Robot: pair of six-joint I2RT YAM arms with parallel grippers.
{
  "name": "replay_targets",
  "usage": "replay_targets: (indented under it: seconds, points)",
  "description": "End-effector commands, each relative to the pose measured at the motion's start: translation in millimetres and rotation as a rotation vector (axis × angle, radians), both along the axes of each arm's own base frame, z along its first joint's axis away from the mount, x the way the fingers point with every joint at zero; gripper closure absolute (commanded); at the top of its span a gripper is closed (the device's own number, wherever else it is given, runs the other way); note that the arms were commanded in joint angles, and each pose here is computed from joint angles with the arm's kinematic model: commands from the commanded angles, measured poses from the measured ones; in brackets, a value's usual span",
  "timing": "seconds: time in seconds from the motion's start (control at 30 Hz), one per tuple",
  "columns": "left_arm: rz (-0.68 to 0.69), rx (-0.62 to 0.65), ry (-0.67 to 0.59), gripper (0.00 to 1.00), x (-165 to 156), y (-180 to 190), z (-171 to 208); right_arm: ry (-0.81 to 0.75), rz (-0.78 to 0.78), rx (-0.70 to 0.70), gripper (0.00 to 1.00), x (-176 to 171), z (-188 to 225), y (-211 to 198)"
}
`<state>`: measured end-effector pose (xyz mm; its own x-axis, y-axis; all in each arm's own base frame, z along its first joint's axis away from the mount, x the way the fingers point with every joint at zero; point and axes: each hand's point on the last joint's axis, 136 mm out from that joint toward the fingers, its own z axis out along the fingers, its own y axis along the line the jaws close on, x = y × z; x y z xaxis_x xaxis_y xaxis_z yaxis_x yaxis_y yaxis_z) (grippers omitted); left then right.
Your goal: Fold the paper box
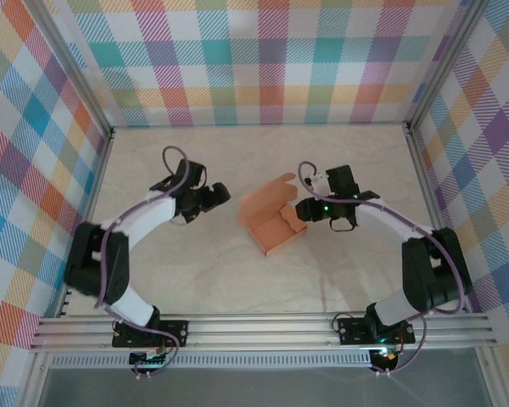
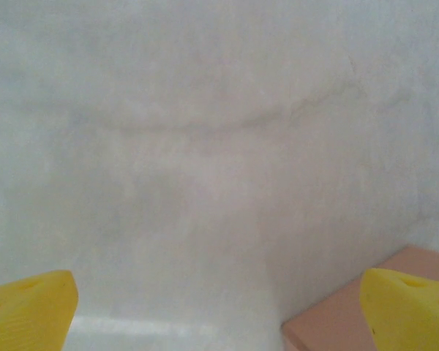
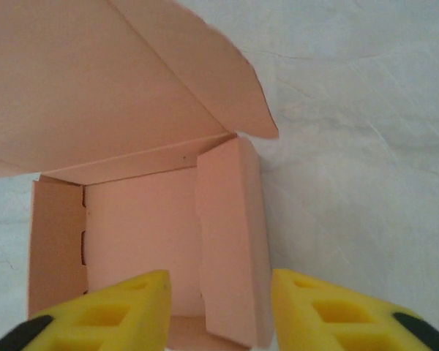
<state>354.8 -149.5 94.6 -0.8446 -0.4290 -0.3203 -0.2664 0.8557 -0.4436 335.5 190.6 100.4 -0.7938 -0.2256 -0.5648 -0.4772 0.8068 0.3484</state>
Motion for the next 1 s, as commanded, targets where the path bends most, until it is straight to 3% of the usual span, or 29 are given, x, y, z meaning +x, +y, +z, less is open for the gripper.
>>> replay_targets:
  seconds: [0.0,0.1,0.3,0.73,0.97]
  points:
    - [-0.012,-0.021,0.045,0.03,-47.1,2.2,-17.9,0.014,0.096,-0.023,0.68,0.8,-1.8,7.4]
    - [-0.015,-0.039,0.055,0.05,-82.0,2.7,-25.7,0.035,0.107,-0.050,0.77,4.7,-10.1,7.1]
    - [-0.055,-0.112,0.053,0.07,-123.7,-22.7,-34.4,0.083,0.148,-0.072,0.86,4.7,-26.3,10.7]
    - [-0.203,-0.133,0.050,0.13,-103.4,-89.5,-39.6,0.159,0.164,-0.110,0.88,-5.0,-40.4,19.9]
    - [-0.268,-0.162,0.054,0.31,-90.6,-118.5,-42.5,0.191,0.161,-0.169,0.85,-15.5,-50.4,24.7]
